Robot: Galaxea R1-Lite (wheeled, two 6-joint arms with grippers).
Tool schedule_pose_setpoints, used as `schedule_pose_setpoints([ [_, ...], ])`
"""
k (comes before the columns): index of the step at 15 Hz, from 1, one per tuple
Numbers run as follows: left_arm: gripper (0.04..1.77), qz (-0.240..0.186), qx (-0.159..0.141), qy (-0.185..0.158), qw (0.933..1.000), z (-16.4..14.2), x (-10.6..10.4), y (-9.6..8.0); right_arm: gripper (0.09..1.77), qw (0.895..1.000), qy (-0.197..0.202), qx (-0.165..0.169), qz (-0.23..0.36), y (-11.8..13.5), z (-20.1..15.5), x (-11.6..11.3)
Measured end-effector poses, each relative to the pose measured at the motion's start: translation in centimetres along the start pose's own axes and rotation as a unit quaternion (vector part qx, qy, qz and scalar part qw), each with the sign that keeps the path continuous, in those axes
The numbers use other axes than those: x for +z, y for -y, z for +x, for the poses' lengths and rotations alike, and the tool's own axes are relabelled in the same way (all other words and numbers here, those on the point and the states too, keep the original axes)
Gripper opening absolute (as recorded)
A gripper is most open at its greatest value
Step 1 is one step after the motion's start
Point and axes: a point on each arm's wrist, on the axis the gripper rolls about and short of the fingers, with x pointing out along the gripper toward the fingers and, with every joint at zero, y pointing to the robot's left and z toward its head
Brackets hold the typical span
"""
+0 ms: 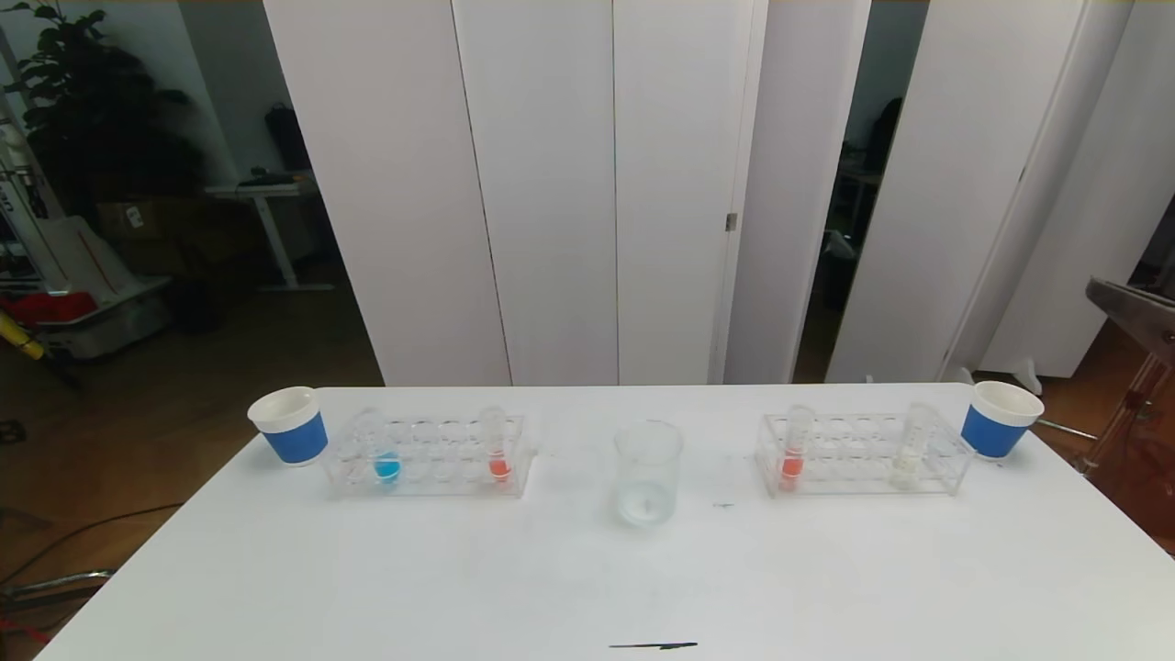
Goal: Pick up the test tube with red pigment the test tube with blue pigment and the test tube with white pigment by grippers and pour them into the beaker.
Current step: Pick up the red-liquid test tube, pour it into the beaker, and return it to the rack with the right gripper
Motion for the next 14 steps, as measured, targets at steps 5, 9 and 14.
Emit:
schedule_pose_setpoints([
  [5,1.75,0.0,0.0,0.0,1.0,0.0,0.0,0.0,1.75,0.998,-0.046,0.04,0.015,-2.0,7.0,-6.5],
  [9,1.75,0.0,0.0,0.0,1.0,0.0,0.0,0.0,1.75,0.993,-0.098,0.059,0.013,-5.0,7.6,-12.5],
  [14,1.75,0.0,0.0,0.0,1.0,0.0,0.0,0.0,1.75,0.992,-0.118,0.039,0.009,-9.1,7.1,-17.0],
])
